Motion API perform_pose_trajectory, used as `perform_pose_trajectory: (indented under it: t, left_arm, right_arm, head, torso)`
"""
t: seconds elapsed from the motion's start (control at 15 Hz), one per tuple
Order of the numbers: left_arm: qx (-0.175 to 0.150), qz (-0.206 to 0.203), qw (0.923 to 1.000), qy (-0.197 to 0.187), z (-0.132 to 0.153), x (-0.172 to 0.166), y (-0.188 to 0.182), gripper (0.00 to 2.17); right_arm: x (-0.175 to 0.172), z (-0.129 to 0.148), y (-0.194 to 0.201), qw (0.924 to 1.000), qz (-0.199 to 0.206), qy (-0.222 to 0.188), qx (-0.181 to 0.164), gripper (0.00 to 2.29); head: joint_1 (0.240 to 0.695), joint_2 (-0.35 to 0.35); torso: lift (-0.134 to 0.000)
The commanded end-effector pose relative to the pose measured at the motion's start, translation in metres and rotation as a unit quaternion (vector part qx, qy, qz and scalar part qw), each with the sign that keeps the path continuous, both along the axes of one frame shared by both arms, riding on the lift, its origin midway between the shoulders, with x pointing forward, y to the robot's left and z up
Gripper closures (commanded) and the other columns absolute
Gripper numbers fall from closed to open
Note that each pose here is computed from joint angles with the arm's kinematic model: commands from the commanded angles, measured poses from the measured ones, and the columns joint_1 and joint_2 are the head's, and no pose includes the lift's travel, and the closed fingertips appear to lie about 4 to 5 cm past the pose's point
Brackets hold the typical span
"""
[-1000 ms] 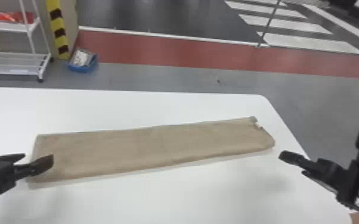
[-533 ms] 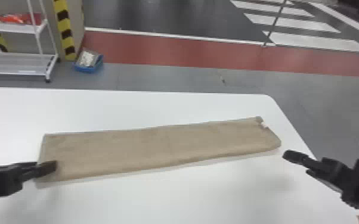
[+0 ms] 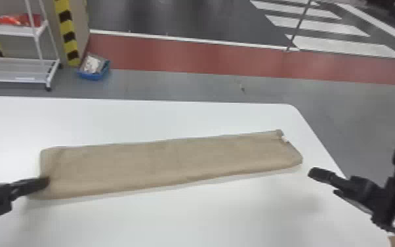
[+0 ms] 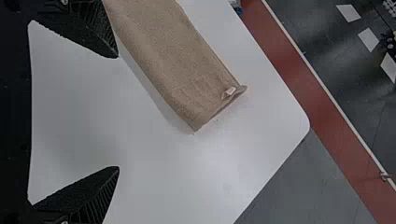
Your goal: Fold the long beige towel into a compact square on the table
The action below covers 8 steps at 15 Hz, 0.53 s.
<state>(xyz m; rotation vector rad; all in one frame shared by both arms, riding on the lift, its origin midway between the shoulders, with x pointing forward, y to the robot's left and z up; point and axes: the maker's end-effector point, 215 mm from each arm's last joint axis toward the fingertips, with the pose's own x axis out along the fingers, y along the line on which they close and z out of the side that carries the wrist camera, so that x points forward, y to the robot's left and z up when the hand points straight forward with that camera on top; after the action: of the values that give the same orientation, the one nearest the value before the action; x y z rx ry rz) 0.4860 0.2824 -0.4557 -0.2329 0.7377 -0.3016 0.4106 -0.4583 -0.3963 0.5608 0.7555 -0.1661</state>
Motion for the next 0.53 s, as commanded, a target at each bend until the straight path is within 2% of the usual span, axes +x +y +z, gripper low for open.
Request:
perform_pose_trajectory:
  t: [0.0, 0.13, 0.27, 0.33, 0.47]
  left_arm:
    - [-0.010, 0.011, 0.9998, -0.014, 0.020, -0.003, 0.022, 1.74]
    - [-0.004, 0.027, 0.9992, -0.028, 0.035, -0.004, 0.056, 1.96]
    - [0.019, 0.048, 0.9980, -0.036, 0.049, -0.001, 0.102, 1.96]
    - [0.029, 0.057, 0.9972, -0.039, 0.055, 0.000, 0.122, 1.96]
    - [0.039, 0.077, 0.9948, -0.054, 0.075, 0.004, 0.156, 1.97]
  right_arm:
    - [-0.002, -0.004, 0.001, 1.0000, -0.001, 0.004, 0.004, 0.01]
    - [-0.003, -0.008, 0.006, 0.9999, 0.001, 0.006, 0.009, 0.01]
    - [-0.002, -0.009, 0.007, 0.9999, 0.001, 0.007, 0.010, 0.01]
    - [-0.002, -0.010, 0.009, 0.9999, 0.002, 0.007, 0.012, 0.01]
    - [-0.001, -0.011, 0.012, 0.9999, 0.004, 0.007, 0.014, 0.01]
  head:
    - [0.695, -0.218]
    - [0.695, -0.207]
    - [0.695, -0.176]
    - [0.695, -0.130]
    - [0.695, -0.084]
  torso:
    - [-0.124]
    - [-0.124]
    - [-0.124]
    - [-0.124]
    - [-0.124]
